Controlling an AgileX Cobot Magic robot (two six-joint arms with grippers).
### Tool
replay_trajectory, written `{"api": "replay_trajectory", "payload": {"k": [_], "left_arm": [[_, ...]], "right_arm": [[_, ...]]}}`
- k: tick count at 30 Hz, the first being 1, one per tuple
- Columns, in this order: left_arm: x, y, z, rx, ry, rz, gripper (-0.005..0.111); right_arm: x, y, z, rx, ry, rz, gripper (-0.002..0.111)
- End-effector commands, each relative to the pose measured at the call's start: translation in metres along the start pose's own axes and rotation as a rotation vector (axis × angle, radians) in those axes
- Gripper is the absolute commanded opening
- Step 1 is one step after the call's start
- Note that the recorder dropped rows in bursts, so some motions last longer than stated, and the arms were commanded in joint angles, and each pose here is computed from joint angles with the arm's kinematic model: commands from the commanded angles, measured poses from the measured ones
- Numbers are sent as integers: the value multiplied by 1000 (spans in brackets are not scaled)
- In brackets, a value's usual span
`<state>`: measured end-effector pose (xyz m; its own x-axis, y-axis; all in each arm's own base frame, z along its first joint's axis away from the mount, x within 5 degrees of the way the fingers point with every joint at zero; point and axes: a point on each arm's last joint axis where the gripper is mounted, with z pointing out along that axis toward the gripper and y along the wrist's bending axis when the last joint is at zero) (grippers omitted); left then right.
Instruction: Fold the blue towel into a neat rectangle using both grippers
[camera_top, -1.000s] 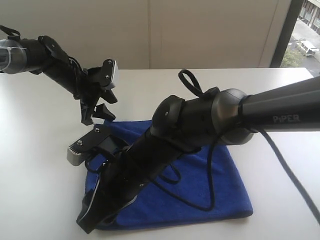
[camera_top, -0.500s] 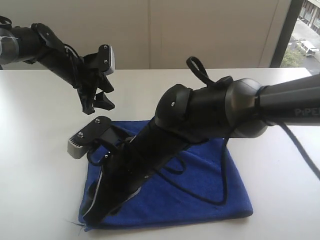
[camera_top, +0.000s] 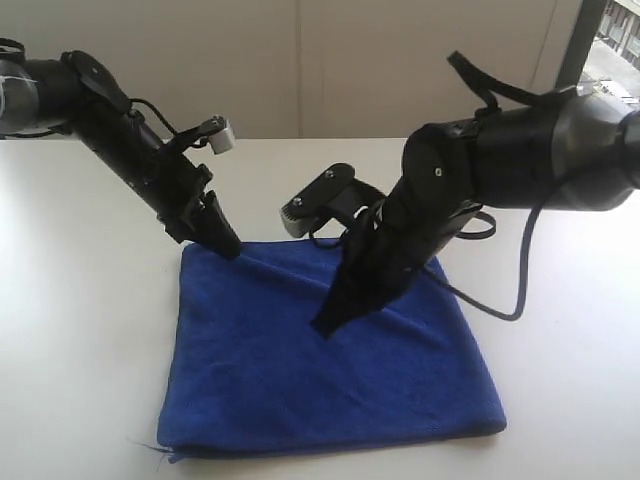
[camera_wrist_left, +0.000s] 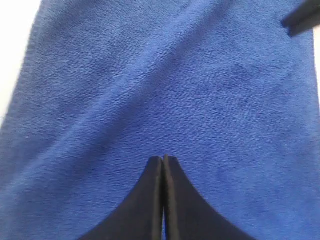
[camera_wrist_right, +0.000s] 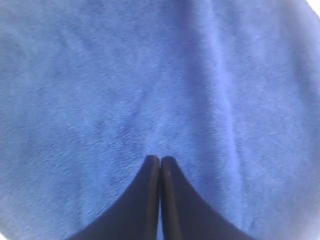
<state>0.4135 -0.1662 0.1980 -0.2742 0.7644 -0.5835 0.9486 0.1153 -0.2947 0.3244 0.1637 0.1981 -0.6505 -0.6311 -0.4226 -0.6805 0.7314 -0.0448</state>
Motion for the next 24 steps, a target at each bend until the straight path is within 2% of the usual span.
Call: {"api": "replay_trajectory", "payload": {"k": [1, 3, 5, 8, 11, 14, 17, 20, 24], "left_arm": [[-15, -49, 7, 146, 43, 15, 0], [-15, -71, 21, 185, 86, 28, 0], [-13, -83, 37, 127, 122, 22, 0], [3, -102, 61, 63, 232, -2, 0], [16, -119, 71, -39, 232, -6, 0], [27, -130, 66, -174, 169, -33, 0], [42, -137, 67, -244, 151, -54, 0], [55, -140, 74, -256, 151, -82, 0], [63, -146, 80, -220, 138, -90, 0]], "right_arm": [[7, -37, -8, 85, -68, 92, 0], [7, -54, -9, 123, -122, 146, 0], [9, -71, -8, 136, -132, 178, 0], [12, -87, 2, 119, -64, 160, 0], [11, -100, 11, 50, -38, 172, 0], [6, -114, 21, -18, -53, 174, 0], [4, -130, 36, -31, -63, 203, 0], [2, -140, 50, -39, -50, 210, 0], [-1, -148, 67, -41, -44, 214, 0]]}}
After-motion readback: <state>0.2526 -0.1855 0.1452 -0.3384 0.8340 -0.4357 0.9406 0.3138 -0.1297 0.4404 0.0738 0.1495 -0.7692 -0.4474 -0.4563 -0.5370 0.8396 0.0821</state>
